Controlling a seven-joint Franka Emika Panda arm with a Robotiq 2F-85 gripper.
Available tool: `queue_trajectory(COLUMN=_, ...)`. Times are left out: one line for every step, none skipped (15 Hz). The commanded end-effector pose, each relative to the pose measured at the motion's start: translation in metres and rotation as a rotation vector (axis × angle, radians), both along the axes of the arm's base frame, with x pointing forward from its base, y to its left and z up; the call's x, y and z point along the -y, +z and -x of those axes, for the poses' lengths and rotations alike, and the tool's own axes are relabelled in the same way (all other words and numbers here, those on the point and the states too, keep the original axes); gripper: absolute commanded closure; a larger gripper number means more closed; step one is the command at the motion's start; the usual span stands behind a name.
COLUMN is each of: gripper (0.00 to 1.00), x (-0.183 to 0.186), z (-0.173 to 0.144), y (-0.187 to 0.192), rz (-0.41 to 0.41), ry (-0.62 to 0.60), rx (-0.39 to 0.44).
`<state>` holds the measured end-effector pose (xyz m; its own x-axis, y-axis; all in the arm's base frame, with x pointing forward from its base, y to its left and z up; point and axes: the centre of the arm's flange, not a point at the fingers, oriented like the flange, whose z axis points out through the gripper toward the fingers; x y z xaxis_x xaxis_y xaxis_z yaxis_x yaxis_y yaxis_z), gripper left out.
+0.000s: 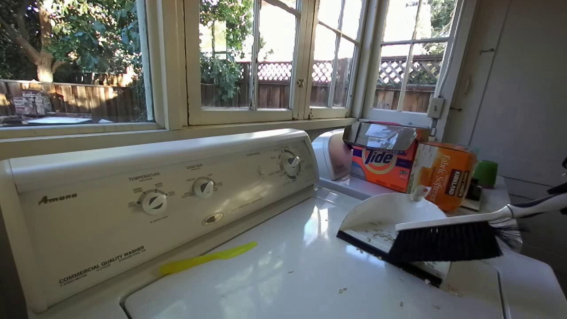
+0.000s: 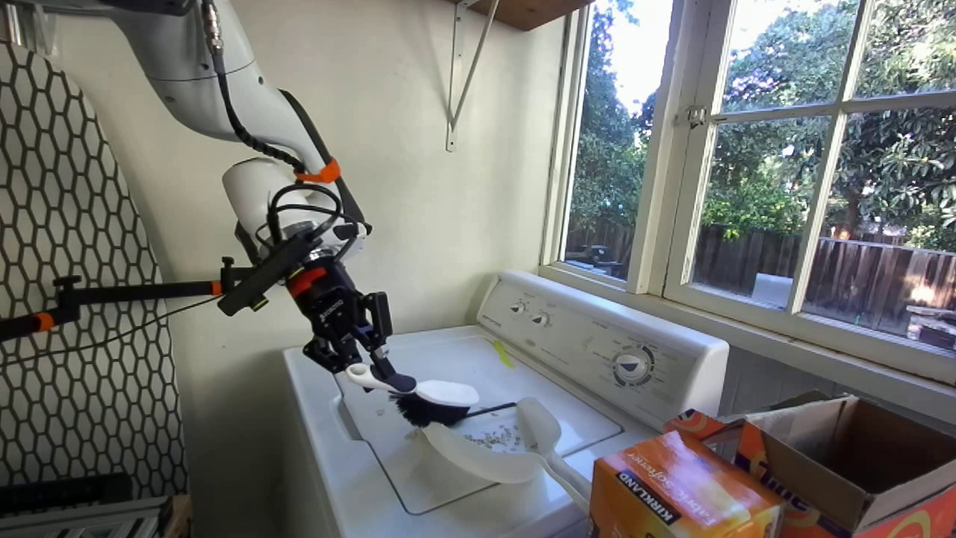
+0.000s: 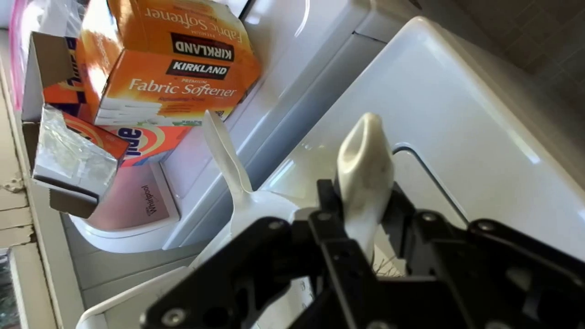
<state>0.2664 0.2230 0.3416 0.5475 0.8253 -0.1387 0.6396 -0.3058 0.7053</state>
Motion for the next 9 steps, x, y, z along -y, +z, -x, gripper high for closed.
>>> queue_trajectory(gripper=0.93, x=0.000, z=0.002, y=0.011, rz=0.009, ry=-0.053, rx=0.024)
queue_trajectory(gripper=0.93, x=0.003, z=0.001, y=0.012, rz=0.005, ry=-0.058, rx=0.027)
queue_trajectory(gripper=0.93, x=0.004, z=0.001, y=0.013, rz=0.003, ry=-0.056, rx=0.029)
queue_trajectory(gripper=0.93, x=0.005, z=0.001, y=0.014, rz=0.006, ry=-0.055, rx=0.037)
queue_trajectory(gripper=0.93, x=0.005, z=0.002, y=0.016, rz=0.004, ry=-0.058, rx=0.047)
queue_trajectory(gripper=0.93, x=0.006, z=0.003, y=0.018, rz=0.000, ry=-0.060, rx=0.067)
queue_trajectory(gripper=0.93, x=0.005, z=0.004, y=0.020, rz=0.004, ry=-0.053, rx=0.093)
queue_trajectory(gripper=0.93, x=0.005, z=0.005, y=0.021, rz=0.005, ry=-0.045, rx=0.115)
queue_trajectory(gripper=0.93, x=0.005, z=0.006, y=0.023, rz=0.000, ry=-0.033, rx=0.135)
